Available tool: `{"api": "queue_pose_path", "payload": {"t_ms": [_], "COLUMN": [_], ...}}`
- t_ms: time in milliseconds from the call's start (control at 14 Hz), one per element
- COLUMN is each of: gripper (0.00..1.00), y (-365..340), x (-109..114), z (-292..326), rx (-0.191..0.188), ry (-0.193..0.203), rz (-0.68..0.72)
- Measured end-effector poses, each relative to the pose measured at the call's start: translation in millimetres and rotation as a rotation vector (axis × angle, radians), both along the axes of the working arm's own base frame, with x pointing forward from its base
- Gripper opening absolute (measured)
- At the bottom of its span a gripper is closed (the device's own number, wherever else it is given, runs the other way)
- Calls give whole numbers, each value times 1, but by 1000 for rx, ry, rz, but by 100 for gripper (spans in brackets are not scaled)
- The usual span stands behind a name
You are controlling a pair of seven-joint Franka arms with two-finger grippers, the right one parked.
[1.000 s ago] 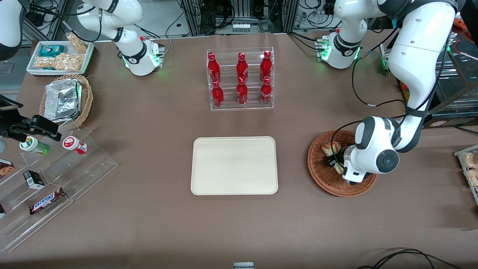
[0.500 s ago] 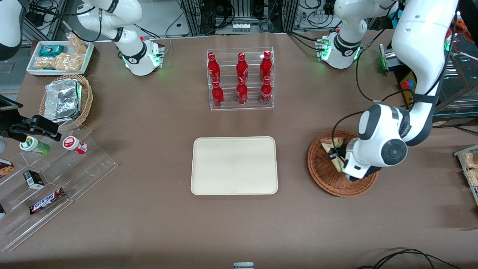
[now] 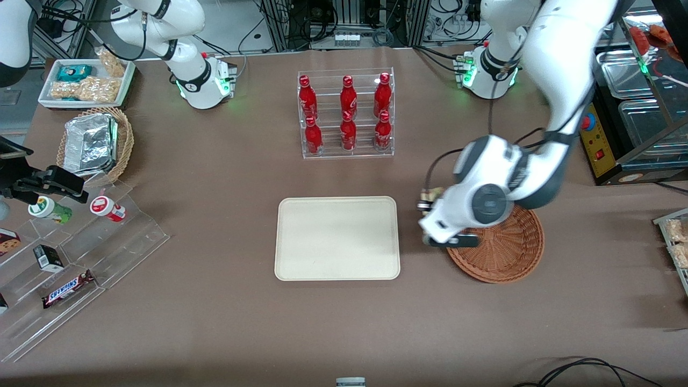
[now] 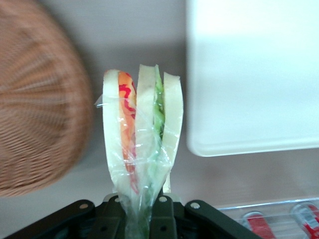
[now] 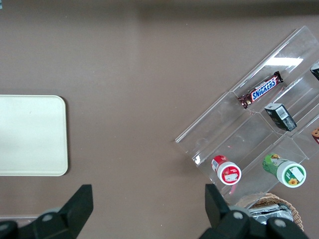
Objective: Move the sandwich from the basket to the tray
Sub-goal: 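Lift the sandwich and carry it with the left gripper over the tray, then lower the sandwich onto the tray and open the left gripper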
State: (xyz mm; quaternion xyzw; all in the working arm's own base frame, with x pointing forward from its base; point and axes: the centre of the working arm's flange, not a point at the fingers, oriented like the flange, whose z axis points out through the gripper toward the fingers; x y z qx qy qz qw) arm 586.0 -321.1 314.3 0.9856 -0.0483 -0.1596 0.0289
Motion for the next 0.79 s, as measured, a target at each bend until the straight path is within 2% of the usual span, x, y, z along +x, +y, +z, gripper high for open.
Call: {"api": "queue_pose_path", "payload": {"t_ms": [214,429,643,786], "gripper": [15,15,15,15], "y": [-70,-129,-175,-191], "x": [-8,-20,-28,-25], "z": [-28,-52,-88,-109], "rx": [-24,-30,37,13], "ry": [-1,-7,-75,-119], "rz": [-89,-94,-37,0]}}
